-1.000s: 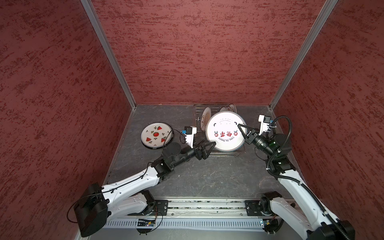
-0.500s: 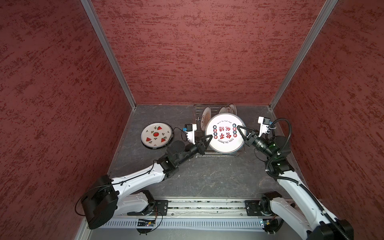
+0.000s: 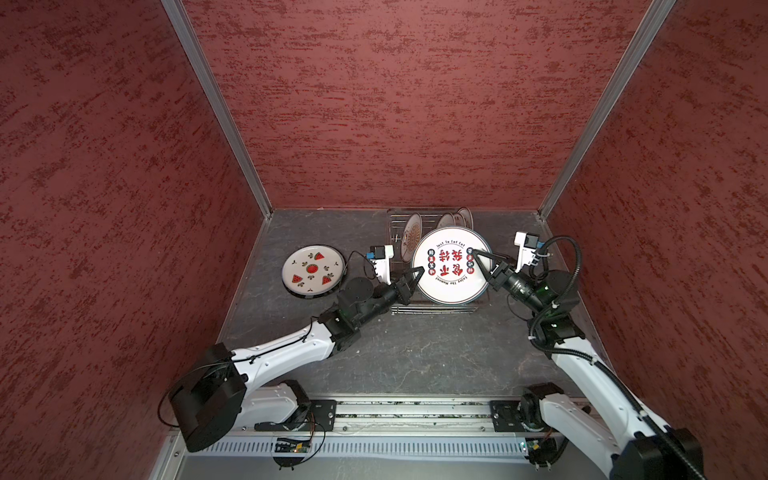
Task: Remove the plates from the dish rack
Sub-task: 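Bring the red-lettered plate to the left gripper and grasp its rim with left, then carry the red-lettered plate beside the watermelon stack with left while right releases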
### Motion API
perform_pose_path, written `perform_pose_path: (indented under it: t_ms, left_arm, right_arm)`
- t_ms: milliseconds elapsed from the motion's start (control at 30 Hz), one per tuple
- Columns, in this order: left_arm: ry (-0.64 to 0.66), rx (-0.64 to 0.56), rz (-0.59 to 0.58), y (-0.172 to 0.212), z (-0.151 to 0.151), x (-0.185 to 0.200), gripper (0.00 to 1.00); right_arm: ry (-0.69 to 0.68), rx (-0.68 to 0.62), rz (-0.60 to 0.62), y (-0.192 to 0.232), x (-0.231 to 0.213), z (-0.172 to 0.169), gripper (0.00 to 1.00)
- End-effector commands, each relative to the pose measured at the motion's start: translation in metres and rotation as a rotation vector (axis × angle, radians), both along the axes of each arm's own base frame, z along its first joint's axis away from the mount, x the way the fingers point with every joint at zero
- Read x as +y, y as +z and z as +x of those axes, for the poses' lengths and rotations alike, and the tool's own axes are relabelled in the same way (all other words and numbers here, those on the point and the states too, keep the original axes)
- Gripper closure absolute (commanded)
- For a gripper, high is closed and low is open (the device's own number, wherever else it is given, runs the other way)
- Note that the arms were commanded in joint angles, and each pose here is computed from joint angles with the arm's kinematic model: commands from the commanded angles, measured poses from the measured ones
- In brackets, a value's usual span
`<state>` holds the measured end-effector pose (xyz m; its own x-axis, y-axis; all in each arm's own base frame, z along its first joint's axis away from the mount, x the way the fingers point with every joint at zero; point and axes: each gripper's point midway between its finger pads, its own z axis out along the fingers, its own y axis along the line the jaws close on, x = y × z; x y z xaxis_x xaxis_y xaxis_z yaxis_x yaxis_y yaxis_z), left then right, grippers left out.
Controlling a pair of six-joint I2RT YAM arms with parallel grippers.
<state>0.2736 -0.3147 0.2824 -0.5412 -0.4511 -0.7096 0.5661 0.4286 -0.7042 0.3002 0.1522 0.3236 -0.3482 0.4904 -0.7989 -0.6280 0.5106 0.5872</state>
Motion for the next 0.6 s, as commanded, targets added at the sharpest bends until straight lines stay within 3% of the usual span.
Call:
perform_pose_path:
  t_ms: [0, 100, 233, 567]
  left_arm:
    - [-0.058, -0.038, -0.080, 0.022, -0.007, -0.002, 1.00]
    - [-0.058, -0.032, -0.101, 0.025, -0.006, 0.003, 1.00]
    - [-0.023, -0.027, -0.124, 0.026, -0.004, 0.013, 1.00]
    - [0.126, 0.011, -0.153, 0.017, 0.009, 0.066, 1.00]
  right_arm:
    - [0.021, -0.022, 0.013, 0.002, 0.002, -0.001, 0.55]
    - [0.042, -0.014, 0.009, 0.001, 0.005, -0.002, 0.43]
    - [0.051, 0.001, 0.008, 0.000, 0.006, 0.000, 0.01]
    - [0.022, 0.018, 0.006, 0.000, 0.004, 0.001, 0.01]
